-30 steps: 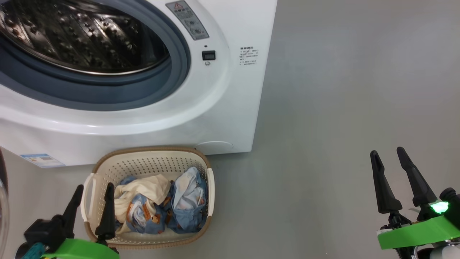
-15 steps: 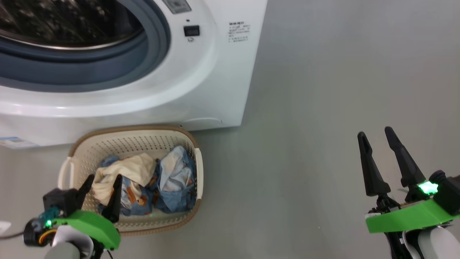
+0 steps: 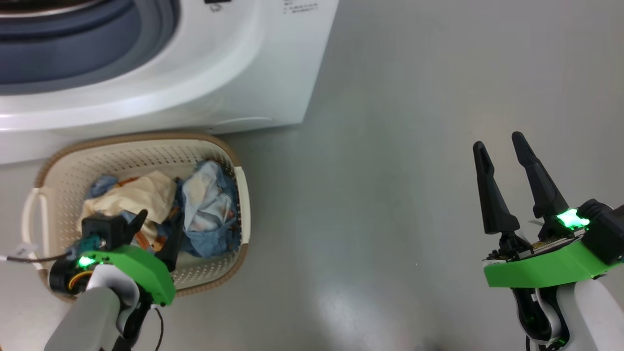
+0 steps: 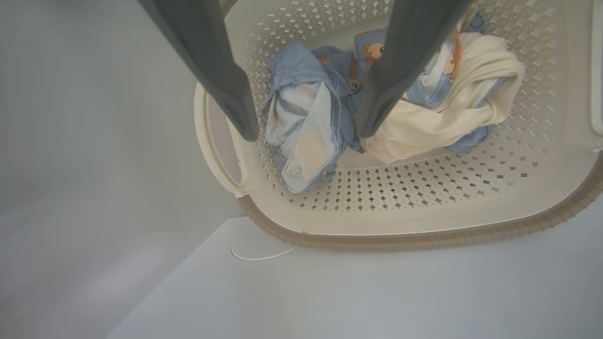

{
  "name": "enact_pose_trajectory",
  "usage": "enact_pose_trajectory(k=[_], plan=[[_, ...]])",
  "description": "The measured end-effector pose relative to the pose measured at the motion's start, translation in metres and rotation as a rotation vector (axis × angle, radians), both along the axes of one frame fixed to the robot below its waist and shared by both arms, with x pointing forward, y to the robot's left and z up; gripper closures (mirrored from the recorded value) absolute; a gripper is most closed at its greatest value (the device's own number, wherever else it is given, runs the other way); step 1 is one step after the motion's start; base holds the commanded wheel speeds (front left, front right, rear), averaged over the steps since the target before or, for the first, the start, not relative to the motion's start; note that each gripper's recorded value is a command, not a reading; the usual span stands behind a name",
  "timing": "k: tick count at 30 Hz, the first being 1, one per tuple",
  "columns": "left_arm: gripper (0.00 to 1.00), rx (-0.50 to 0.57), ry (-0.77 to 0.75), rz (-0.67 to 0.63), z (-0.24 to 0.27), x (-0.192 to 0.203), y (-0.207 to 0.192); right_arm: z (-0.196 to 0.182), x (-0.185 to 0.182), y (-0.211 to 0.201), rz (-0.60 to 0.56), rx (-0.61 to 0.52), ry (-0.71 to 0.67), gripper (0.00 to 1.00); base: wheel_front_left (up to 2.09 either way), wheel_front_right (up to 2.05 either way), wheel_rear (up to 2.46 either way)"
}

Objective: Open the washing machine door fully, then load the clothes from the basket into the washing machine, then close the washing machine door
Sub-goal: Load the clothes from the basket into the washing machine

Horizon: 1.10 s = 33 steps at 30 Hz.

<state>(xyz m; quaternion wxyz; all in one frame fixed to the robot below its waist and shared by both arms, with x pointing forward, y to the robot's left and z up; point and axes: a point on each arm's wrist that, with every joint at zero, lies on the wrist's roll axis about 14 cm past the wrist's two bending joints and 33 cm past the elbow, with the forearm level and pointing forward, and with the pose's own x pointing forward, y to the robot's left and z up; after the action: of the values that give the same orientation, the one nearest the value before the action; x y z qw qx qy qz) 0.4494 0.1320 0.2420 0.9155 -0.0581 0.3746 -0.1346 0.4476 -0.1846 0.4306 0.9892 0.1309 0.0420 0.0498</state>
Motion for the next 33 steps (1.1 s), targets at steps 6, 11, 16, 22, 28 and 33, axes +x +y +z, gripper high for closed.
enact_pose_trajectory(k=[6,11,16,22,28,33], plan=[[0.0,-0.041,0.071,-0.038,-0.023,0.003,-0.019,-0.017,0.003,-0.002,-0.007,-0.009,0.038,0.0,0.0,0.0,0.0],[0.0,-0.048,0.147,-0.047,-0.044,-0.001,-0.021,-0.029,0.003,-0.005,-0.015,-0.015,0.068,0.0,0.0,0.0,0.0],[0.0,-0.053,0.2,-0.045,-0.059,-0.001,-0.021,-0.032,0.01,-0.005,-0.009,-0.027,0.064,0.0,0.0,0.0,0.0],[0.0,-0.041,0.271,-0.045,-0.081,0.002,-0.017,-0.047,0.011,-0.003,0.002,-0.042,0.095,0.0,0.0,0.0,0.0],[0.0,-0.034,0.31,-0.044,-0.103,0.012,-0.013,-0.066,0.012,0.0,0.014,-0.054,0.131,0.0,0.0,0.0,0.0],[0.0,-0.036,0.35,-0.066,-0.117,0.011,-0.018,-0.075,0.011,-0.001,0.011,-0.057,0.154,0.0,0.0,0.0,0.0]])
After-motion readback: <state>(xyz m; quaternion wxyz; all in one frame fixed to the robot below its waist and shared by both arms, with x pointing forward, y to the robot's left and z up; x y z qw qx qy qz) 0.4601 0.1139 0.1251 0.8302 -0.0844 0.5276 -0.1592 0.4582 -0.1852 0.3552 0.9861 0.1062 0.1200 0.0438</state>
